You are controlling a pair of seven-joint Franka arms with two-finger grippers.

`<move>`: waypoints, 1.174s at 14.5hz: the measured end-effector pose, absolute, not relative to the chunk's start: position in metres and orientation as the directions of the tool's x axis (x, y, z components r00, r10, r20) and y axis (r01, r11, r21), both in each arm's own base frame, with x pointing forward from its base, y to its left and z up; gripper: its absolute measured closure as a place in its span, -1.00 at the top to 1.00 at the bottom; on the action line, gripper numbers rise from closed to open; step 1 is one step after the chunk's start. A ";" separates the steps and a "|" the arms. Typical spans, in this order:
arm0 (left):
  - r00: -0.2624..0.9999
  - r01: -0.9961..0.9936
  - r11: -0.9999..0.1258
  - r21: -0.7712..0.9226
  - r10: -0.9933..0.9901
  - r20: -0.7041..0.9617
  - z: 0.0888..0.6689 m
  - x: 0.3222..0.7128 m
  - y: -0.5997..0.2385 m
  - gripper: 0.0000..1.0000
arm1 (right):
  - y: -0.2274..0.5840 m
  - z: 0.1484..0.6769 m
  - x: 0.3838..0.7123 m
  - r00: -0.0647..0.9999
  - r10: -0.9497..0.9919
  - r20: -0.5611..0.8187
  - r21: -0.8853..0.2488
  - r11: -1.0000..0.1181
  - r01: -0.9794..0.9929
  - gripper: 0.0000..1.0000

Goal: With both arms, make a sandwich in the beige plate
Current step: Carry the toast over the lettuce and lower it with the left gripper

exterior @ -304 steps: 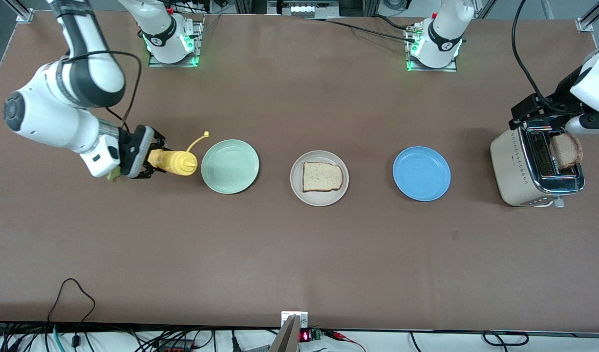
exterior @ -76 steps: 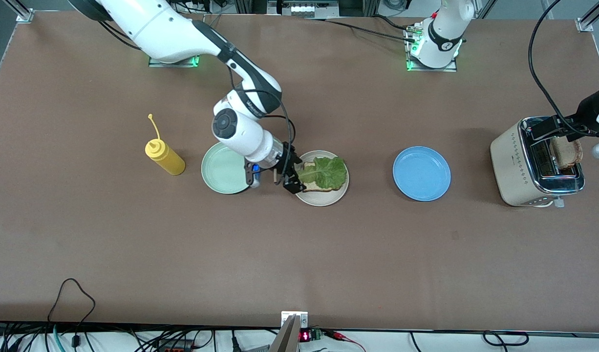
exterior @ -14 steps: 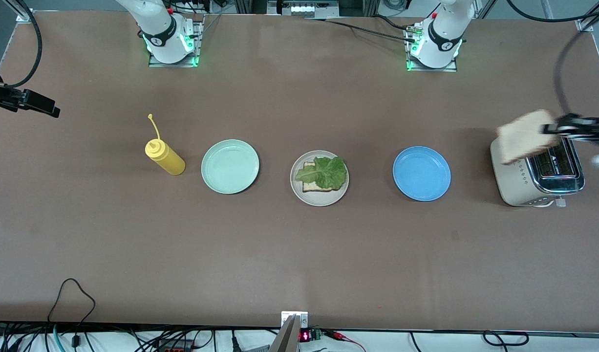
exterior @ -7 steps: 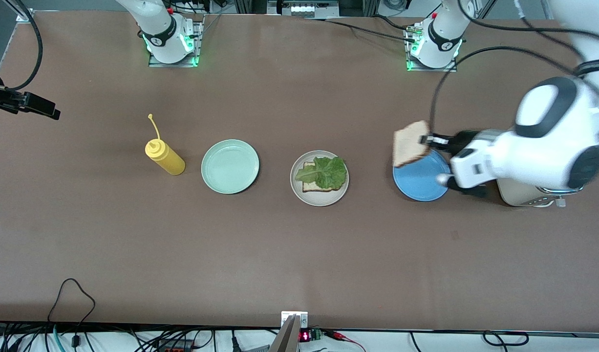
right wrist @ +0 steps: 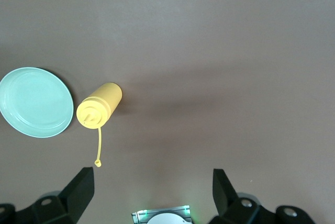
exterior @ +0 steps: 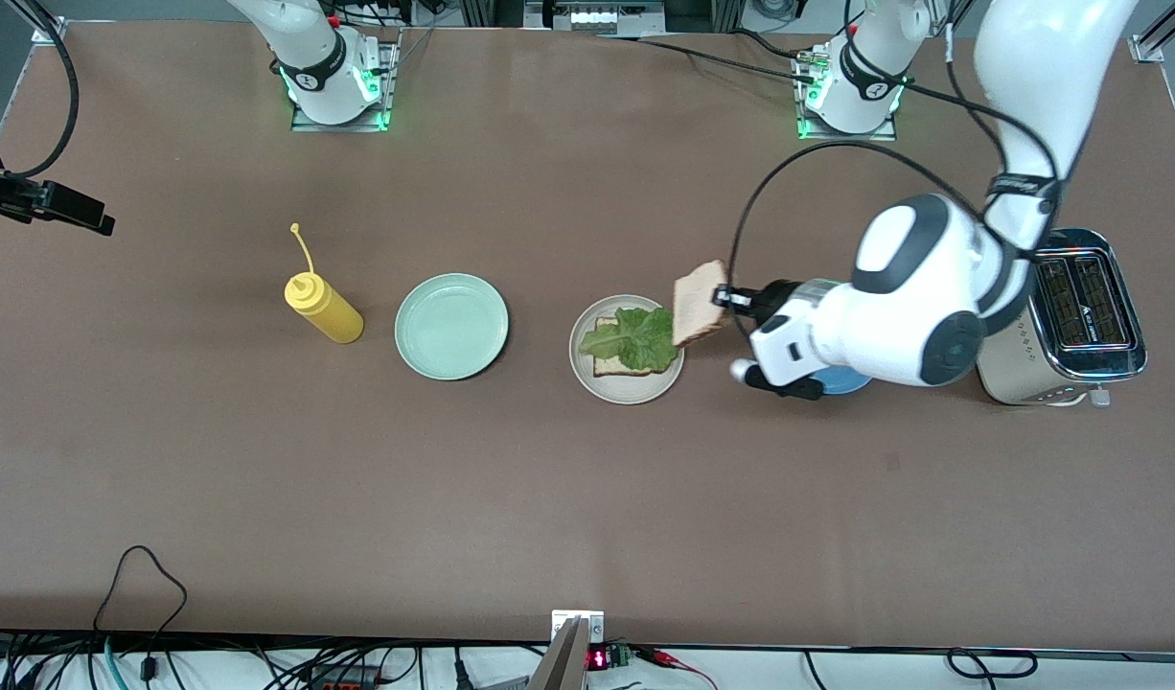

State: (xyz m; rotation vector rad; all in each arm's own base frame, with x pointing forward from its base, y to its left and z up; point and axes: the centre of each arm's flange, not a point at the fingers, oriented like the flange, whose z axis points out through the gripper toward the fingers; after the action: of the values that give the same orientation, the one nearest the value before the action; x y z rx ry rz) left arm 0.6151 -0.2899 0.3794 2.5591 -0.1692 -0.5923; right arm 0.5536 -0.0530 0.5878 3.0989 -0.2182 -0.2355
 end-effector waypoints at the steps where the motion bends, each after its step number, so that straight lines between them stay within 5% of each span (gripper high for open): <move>1: 0.909 0.017 -0.852 0.523 -0.204 -0.362 0.372 0.611 -0.311 -0.81 | -0.053 0.588 0.554 0.979 -0.142 -0.147 0.036 -0.990 -0.138 1.00; 10: 0.942 0.134 -0.653 0.745 -0.150 -0.300 0.269 0.585 -0.323 -0.81 | -0.053 0.588 0.555 0.980 -0.142 -0.140 0.036 -0.990 -0.138 1.00; 17: 0.946 0.081 -0.628 0.774 -0.196 -0.258 0.227 0.581 -0.312 -0.81 | -0.052 0.589 0.556 0.981 -0.139 -0.134 0.035 -0.990 -0.136 1.00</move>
State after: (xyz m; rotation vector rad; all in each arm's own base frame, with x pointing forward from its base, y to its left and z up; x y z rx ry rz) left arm 0.5813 -0.3119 0.2271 2.2151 -0.0813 -0.4018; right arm 0.5557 -0.0519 0.5885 3.1007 -0.2149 -0.2128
